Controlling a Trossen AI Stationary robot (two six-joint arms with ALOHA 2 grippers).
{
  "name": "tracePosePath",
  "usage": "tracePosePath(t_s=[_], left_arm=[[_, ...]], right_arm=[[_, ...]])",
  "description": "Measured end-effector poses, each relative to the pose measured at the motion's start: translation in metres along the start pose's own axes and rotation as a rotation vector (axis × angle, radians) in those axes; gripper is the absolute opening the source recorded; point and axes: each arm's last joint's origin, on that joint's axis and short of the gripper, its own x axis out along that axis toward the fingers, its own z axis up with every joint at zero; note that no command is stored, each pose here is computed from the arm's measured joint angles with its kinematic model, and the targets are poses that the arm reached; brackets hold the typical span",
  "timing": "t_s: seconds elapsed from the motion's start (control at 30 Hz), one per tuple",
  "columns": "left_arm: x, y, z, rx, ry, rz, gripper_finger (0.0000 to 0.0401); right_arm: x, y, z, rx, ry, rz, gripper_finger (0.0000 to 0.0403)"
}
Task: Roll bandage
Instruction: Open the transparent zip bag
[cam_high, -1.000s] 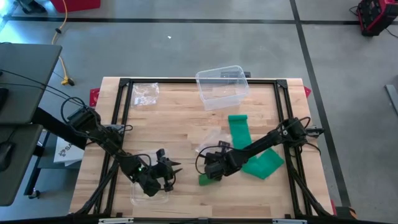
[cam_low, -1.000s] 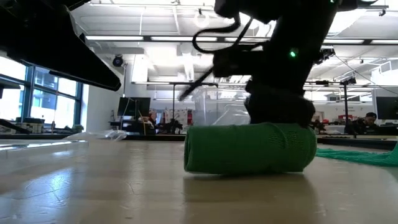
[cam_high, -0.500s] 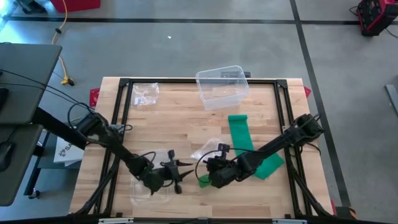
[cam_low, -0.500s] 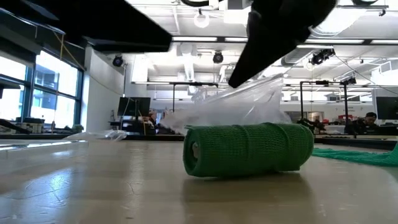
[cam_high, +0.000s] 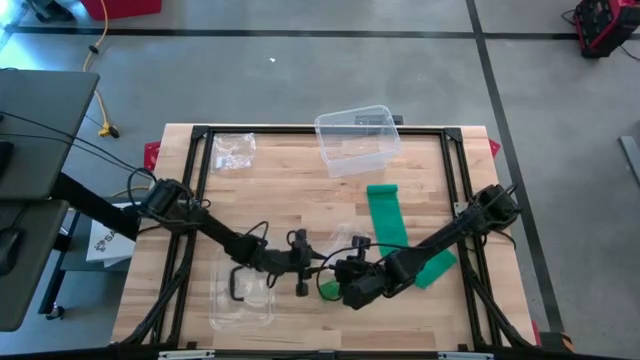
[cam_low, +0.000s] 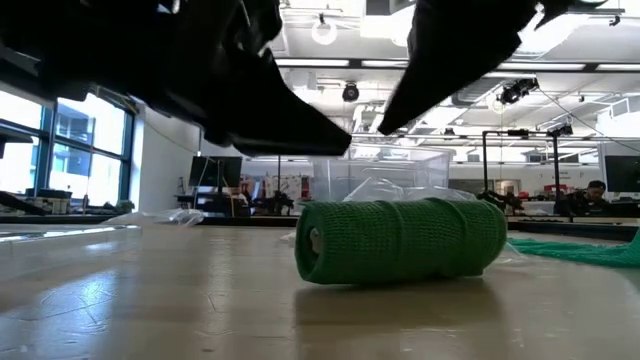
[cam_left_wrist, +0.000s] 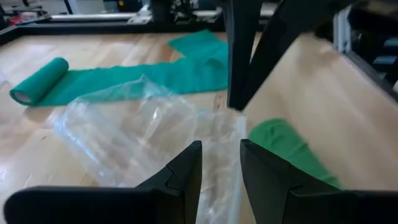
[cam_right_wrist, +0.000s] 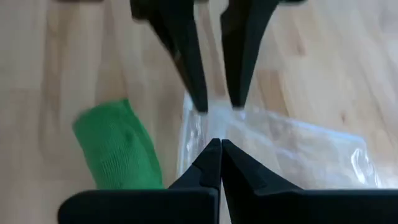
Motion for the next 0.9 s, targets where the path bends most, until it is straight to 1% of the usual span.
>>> tracePosePath(t_s=[0.1, 0.17, 0.27, 0.37, 0.47, 0.53, 0.6, 0.7, 0.77, 0.83, 0.9], left_arm=[[0.003, 0.007, -0.001, 0.005, 0.012, 0.019, 0.0104], [0.005, 0.011, 0.000, -0.013, 0.016, 0.025, 0.0104], [0.009, 0.020, 0.000, -0.065, 0.031, 0.007, 0.0104], [0.014, 0.028, -0.003, -0.115, 0.057, -0.014, 0.0104], [0.021, 0.036, -0.013, -0.148, 0.094, -0.016, 0.0104], [0.026, 0.040, -0.021, -0.180, 0.124, -0.005, 0.0104], [0.030, 0.044, -0.031, -0.228, 0.162, 0.008, 0.0104], [0.034, 0.048, -0.043, -0.299, 0.195, 0.032, 0.0104], [0.035, 0.049, -0.044, -0.313, 0.200, 0.031, 0.0103], [0.035, 0.049, -0.043, -0.307, 0.201, 0.017, 0.0103], [0.032, 0.047, -0.038, -0.280, 0.203, 0.007, 0.0103]], right_arm=[[0.001, -0.004, -0.007, -0.036, 0.091, 0.006, 0.0001], [0.001, -0.009, -0.013, -0.066, 0.172, 0.008, 0.0011], [0.002, -0.012, -0.022, -0.100, 0.250, 0.006, 0.0045], [0.010, -0.009, -0.044, -0.119, 0.298, 0.060, 0.0094], [0.021, -0.001, -0.066, -0.115, 0.282, 0.122, 0.0144], [0.026, 0.002, -0.076, -0.068, 0.234, 0.144, 0.0172], [0.031, 0.002, -0.081, -0.016, 0.189, 0.163, 0.0190], [0.035, 0.001, -0.087, 0.035, 0.155, 0.163, 0.0197], [0.038, 0.000, -0.090, 0.043, 0.139, 0.160, 0.0188], [0.040, -0.001, -0.093, 0.047, 0.124, 0.143, 0.0163], [0.041, -0.003, -0.096, 0.036, 0.106, 0.124, 0.0122]])
